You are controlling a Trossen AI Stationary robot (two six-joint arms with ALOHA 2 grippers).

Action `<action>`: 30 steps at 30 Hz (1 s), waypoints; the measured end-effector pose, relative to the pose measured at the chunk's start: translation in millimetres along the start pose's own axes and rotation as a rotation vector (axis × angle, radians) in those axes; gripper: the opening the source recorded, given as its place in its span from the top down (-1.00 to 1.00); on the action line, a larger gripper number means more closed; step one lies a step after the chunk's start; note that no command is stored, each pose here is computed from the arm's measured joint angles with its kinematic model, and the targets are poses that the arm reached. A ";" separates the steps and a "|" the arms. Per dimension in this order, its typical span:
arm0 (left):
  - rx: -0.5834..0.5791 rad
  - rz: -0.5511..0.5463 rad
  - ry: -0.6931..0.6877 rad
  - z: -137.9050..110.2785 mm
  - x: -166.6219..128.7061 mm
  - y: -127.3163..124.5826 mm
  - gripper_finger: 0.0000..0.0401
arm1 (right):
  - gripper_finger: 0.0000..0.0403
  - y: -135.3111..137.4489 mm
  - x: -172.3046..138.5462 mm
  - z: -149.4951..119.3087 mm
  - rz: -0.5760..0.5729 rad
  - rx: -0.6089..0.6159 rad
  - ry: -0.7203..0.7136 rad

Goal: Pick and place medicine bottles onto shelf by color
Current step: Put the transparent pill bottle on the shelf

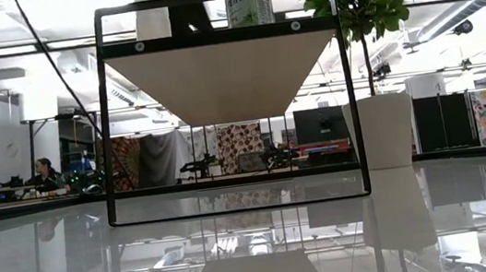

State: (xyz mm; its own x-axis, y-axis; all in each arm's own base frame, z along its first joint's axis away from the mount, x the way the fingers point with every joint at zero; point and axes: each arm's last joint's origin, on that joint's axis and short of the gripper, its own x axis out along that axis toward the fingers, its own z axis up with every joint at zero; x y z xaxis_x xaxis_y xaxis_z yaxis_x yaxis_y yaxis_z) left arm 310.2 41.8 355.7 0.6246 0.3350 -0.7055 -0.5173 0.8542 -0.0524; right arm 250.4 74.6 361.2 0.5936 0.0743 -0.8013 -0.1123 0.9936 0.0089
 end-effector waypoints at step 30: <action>-0.205 0.163 0.097 -13.6 47.0 -10.6 0.04 | -0.16 -1.8 -0.9 -10.6 -0.014 -0.056 0.107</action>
State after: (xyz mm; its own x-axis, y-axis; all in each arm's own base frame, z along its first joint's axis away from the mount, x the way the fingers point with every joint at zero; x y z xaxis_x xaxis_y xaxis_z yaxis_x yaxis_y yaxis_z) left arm 337.2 43.1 313.4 0.4691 0.4133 -0.7805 -0.7204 0.6902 -0.0675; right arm 241.6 71.9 355.6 0.5076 0.0478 -0.8602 -0.1509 0.9880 -0.0341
